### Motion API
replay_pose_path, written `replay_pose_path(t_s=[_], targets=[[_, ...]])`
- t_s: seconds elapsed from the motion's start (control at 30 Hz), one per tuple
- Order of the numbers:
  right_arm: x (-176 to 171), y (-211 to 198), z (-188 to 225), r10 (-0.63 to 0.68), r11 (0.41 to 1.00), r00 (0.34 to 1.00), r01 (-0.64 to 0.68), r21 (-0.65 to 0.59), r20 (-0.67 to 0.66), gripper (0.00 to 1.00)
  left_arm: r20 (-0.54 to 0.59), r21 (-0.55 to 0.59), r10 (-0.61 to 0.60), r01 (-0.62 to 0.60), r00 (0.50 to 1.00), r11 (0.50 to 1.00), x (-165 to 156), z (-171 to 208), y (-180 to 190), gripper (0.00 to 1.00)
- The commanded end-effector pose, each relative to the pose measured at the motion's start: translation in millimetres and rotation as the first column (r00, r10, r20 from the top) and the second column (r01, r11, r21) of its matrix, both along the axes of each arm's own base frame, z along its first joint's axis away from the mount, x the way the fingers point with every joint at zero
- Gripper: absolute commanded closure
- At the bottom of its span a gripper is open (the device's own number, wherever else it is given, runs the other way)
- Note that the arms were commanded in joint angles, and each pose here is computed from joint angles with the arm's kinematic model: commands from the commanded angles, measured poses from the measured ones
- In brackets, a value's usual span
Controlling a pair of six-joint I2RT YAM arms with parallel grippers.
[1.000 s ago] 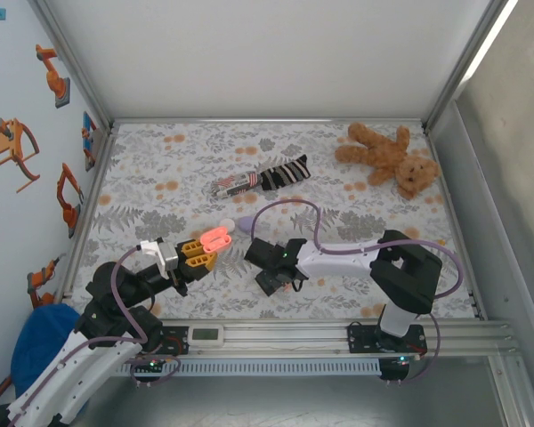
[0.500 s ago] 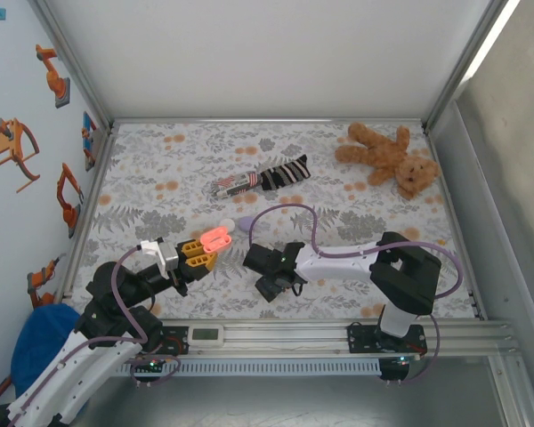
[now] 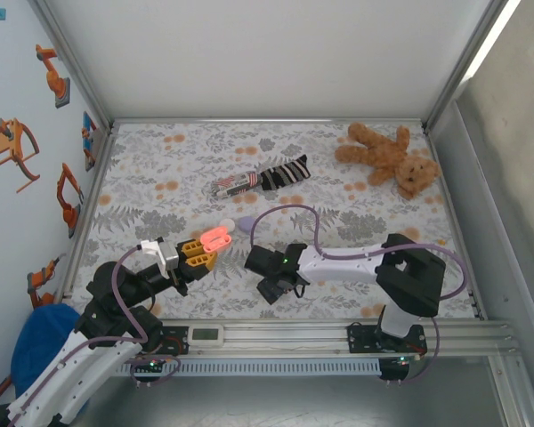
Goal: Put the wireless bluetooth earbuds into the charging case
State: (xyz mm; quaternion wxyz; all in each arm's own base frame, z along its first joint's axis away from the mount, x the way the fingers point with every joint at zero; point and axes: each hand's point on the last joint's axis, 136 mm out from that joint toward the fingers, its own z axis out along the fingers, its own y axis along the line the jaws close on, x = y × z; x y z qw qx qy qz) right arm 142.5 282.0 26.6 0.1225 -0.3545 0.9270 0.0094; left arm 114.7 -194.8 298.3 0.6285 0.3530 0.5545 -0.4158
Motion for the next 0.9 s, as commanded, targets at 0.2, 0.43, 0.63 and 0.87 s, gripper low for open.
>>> replay_pose_path(t_s=[0.2,0.43,0.63,0.87], targets=[[-8,15,50,0.103,0.979,0.995,-0.099,0.177,-0.017,0.25,0.014,-0.021,0.008,-0.008,1.000,1.000,-1,12,3,1.00],[-17,23,48,0.193,0.950,0.971,-0.148,0.275,-0.143,0.34,0.010,-0.022,0.006,-0.005,1.000,1.000,-2,12,3,1.00],[-9,23,34,0.199,0.954,0.962,-0.146,0.260,-0.187,0.41,0.009,-0.019,0.006,-0.006,1.000,1.000,-2,11,3,1.00],[-8,24,17,0.198,0.960,0.953,-0.142,0.240,-0.229,0.44,0.009,-0.016,0.013,-0.013,1.000,1.000,0,11,3,1.00]])
